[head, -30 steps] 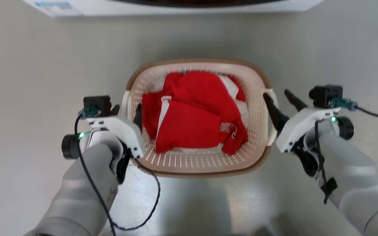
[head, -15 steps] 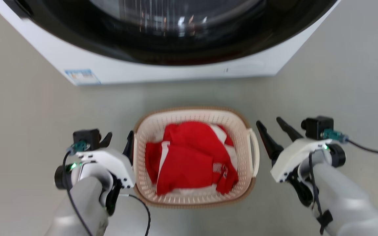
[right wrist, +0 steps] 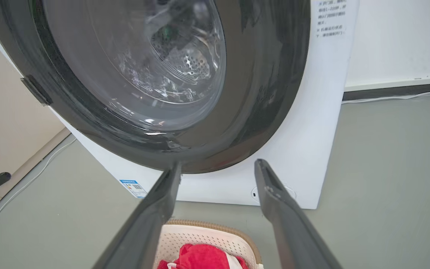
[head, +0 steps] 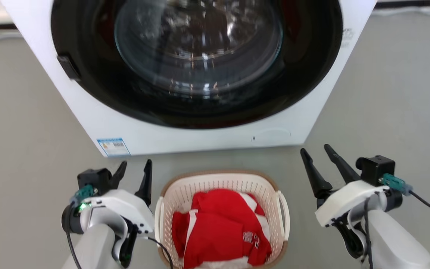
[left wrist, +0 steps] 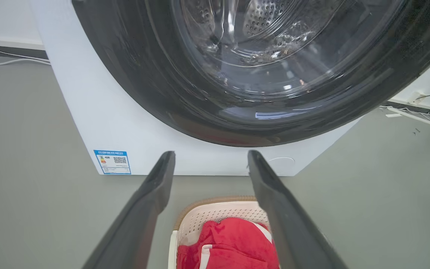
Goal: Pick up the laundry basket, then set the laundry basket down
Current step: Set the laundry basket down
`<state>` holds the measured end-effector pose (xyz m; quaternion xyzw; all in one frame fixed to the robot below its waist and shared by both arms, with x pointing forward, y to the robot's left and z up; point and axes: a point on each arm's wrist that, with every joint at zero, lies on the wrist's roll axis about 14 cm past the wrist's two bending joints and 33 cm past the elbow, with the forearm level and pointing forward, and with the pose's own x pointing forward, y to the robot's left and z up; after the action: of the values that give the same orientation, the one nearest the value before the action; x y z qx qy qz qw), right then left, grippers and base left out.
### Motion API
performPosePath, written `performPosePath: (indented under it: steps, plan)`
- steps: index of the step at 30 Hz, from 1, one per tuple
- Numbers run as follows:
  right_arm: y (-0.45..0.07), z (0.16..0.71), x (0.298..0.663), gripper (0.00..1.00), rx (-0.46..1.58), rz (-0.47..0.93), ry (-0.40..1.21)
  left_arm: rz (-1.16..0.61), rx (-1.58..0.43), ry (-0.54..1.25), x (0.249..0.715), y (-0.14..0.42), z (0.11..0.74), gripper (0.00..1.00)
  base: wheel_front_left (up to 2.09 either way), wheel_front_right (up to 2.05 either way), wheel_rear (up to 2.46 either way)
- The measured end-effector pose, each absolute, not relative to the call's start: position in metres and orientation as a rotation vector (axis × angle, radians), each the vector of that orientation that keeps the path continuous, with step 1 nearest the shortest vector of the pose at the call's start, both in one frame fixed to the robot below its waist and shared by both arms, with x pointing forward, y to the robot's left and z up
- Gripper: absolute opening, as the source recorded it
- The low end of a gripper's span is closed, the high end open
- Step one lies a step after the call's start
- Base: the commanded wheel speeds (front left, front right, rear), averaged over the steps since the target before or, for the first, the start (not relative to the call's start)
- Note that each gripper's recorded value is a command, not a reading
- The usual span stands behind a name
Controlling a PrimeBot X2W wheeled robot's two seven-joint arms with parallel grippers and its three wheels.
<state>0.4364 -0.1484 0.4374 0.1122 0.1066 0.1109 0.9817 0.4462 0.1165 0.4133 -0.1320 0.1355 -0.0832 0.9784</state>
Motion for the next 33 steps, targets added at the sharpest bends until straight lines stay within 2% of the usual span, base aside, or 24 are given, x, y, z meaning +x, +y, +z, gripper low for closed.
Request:
performPosePath:
  steps: [17,33]
  plan:
    - [-0.166,0.517,0.397,1.00,0.184,0.155,-0.079,-0.168,-0.159,0.005,0.409,0.131,0.493,1.00,0.00,0.00,0.00]
    - [-0.192,0.524,0.382,1.00,0.148,0.075,-0.113,-0.120,-0.178,-0.066,0.388,0.141,0.509,1.00,0.00,0.00,0.00]
